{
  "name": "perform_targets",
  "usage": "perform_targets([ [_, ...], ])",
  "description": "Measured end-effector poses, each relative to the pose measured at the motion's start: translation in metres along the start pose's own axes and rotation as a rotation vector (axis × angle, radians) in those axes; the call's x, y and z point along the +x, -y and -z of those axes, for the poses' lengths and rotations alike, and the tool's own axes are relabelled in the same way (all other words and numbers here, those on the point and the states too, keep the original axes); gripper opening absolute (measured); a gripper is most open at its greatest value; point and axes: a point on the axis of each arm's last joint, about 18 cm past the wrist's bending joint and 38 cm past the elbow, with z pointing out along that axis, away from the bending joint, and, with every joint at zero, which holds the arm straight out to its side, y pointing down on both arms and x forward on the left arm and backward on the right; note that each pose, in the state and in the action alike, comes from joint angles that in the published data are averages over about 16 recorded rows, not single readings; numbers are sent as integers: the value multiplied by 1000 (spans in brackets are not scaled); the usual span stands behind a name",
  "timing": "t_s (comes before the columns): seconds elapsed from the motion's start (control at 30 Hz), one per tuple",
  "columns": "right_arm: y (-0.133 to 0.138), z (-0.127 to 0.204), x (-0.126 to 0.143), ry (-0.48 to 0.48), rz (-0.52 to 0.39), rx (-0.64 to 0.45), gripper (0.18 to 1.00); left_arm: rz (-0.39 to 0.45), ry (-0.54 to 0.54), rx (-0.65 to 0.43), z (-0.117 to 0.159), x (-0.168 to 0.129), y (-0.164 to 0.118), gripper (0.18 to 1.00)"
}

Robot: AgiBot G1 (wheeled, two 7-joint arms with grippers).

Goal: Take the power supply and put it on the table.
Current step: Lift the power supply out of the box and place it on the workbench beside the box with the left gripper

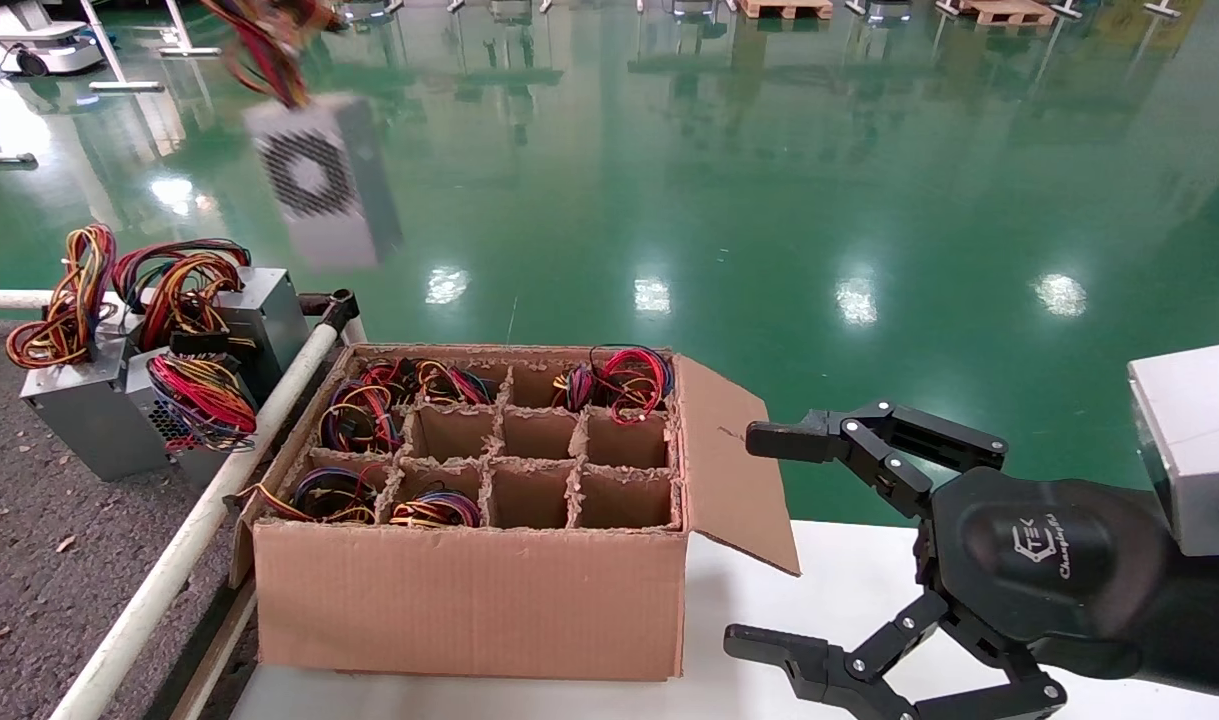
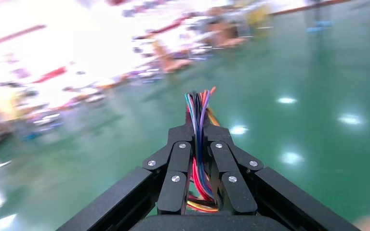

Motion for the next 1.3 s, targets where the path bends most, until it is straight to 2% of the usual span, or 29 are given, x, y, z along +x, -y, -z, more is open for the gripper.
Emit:
perform_targets([
  [0.27,0,0,0,0,0,0,1000,-15,298,-31,17,-61,7,201],
  [0.5,0,0,0,0,0,0,1000,-46,439,-99,44,-97,-11,201],
  [0.67,0,0,0,0,0,0,1000,-72,483,-157,68,-115,-32,201],
  [0.9,0,0,0,0,0,0,1000,-55,500,-204,101,-132,-60,200],
  [1.3,0,0,0,0,0,0,1000,9,532,-173,139,-151,-72,200],
])
